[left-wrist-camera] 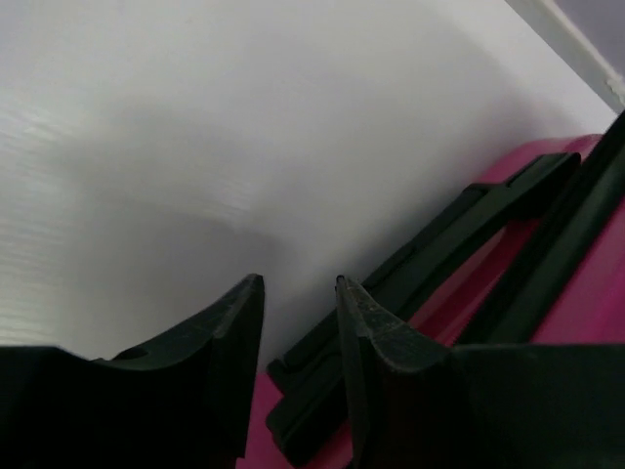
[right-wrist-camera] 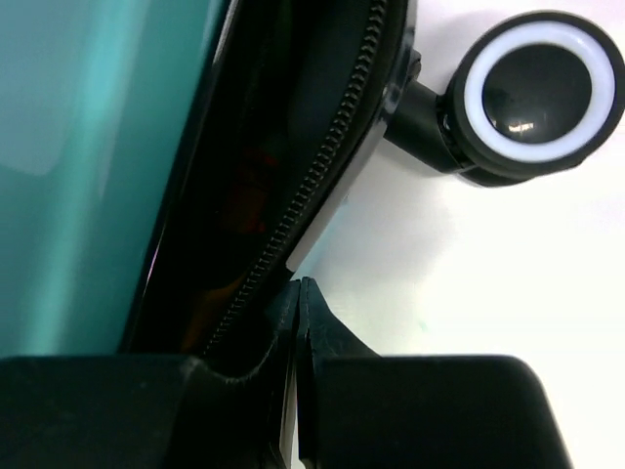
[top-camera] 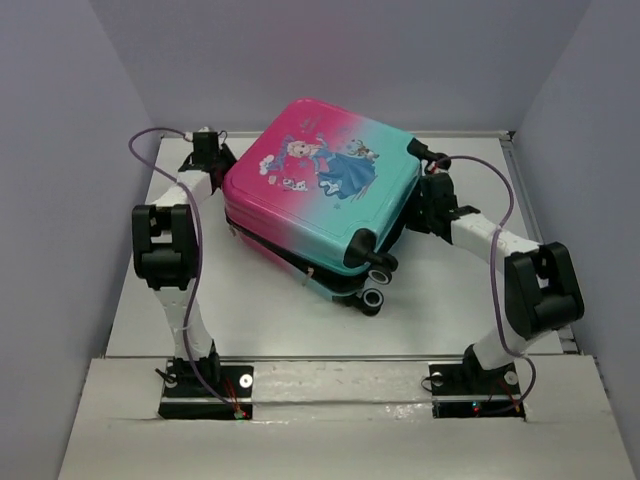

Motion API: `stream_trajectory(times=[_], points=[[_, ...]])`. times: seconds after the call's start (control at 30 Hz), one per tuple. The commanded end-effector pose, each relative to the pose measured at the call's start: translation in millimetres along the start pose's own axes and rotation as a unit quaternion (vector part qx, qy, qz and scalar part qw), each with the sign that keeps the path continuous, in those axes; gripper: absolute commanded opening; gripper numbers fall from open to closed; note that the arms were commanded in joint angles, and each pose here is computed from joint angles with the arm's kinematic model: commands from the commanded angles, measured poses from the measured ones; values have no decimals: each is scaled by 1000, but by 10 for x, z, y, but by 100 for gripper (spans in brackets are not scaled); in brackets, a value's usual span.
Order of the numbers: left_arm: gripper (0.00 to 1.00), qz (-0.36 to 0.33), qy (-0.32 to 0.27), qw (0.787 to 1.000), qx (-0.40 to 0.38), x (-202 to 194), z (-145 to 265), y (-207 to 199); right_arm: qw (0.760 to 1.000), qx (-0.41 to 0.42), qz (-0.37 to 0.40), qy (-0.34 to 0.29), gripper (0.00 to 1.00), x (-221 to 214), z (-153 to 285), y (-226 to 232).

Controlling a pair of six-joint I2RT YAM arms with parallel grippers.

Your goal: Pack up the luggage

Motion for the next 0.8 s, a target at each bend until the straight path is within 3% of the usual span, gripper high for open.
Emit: stream_trajectory(times=[0.0, 0.17, 0.27, 0.37, 0.4, 0.5, 0.63, 0.77], points=[[44, 21, -4, 996, -84, -420, 516, -216, 978, 195, 15, -80, 7, 698, -64, 817], [43, 20, -33, 996, -84, -889, 920, -125, 961, 268, 33, -52, 7, 990, -361, 1205], [43, 9, -41, 996, -82, -1190, 1229, -48, 951, 304, 53, 14, 13, 987, -533, 1446], [43, 2, -55, 994, -99, -1452, 1546, -104, 942, 327, 57, 57, 38, 1120, -765, 1711], [43, 5, -57, 993, -102, -1520, 1609, -127, 935, 346, 55, 43, 59, 1293, -812, 1852], [44, 11, -75, 991, -109, -1675, 1793, -153, 935, 350, 51, 31, 85, 1503, -772, 1973], [44, 16, -97, 988, -120, -1702, 1933, -191, 934, 348, 57, -49, 100, 2009, -318, 2055], [44, 18, -125, 983, -132, -1589, 2048, -257, 940, 315, 44, -120, 100, 2353, 218, 1892]])
Point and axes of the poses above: each gripper's point midway between its finger pads, its own z axis back along the fingers, its own y axis along the line the jaws close on, x = y × z, the point moved 7 cm from there along z, back along the fingers, and after that the axes turned 2 degrees about -z, right-handed, at the moved point
